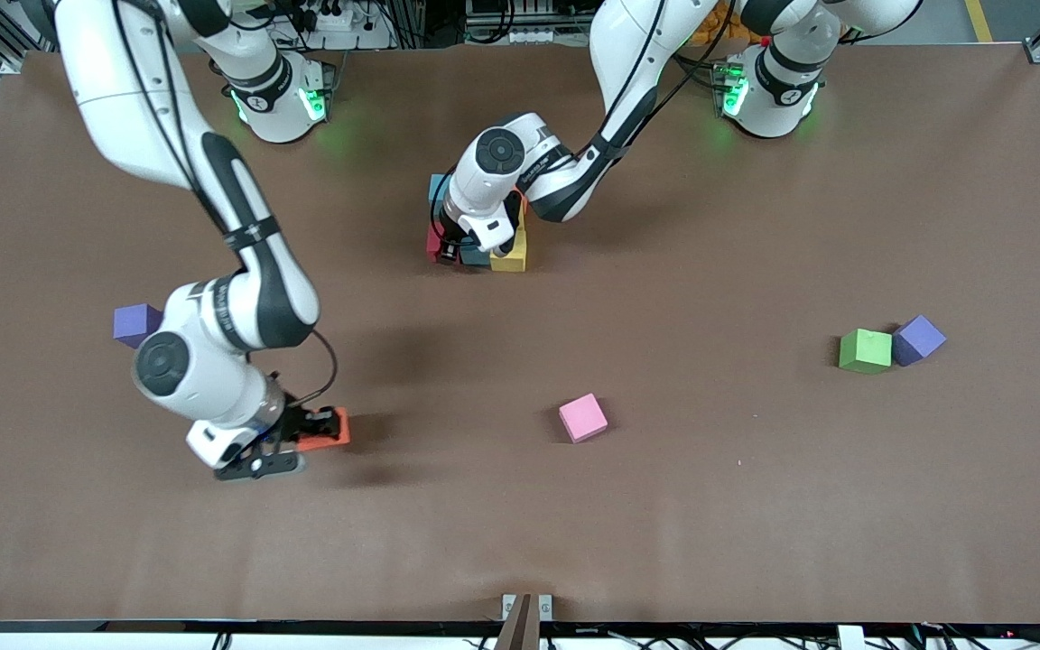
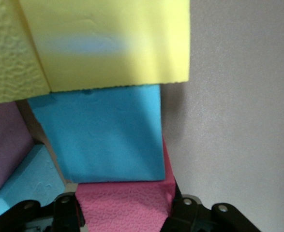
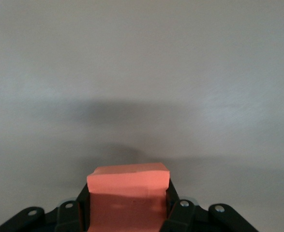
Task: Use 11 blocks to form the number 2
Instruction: 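Carry the orange cube to the column while the left gripper releases pink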
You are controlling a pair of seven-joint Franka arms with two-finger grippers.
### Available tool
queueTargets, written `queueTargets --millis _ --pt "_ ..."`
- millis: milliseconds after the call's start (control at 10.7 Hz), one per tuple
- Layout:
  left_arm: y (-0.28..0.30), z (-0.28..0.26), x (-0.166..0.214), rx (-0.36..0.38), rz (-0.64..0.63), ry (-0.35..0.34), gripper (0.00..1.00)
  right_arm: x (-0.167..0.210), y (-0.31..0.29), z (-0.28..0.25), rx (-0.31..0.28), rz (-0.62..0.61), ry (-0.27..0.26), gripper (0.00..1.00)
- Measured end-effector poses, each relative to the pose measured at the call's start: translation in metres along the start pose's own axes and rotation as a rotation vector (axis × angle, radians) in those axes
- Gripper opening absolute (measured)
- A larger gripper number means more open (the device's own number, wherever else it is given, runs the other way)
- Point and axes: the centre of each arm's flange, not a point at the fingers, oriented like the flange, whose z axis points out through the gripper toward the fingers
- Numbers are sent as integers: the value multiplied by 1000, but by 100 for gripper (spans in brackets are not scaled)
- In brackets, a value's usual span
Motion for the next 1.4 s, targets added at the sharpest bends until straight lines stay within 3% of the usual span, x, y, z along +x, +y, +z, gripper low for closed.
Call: queueTargets --millis 655,1404 --pt "0 0 -1 -5 8 1 61 -74 -95 -4 1 88 -53 59" --pt "8 -1 5 -23 5 14 61 -94 -90 -52 16 130 -24 59"
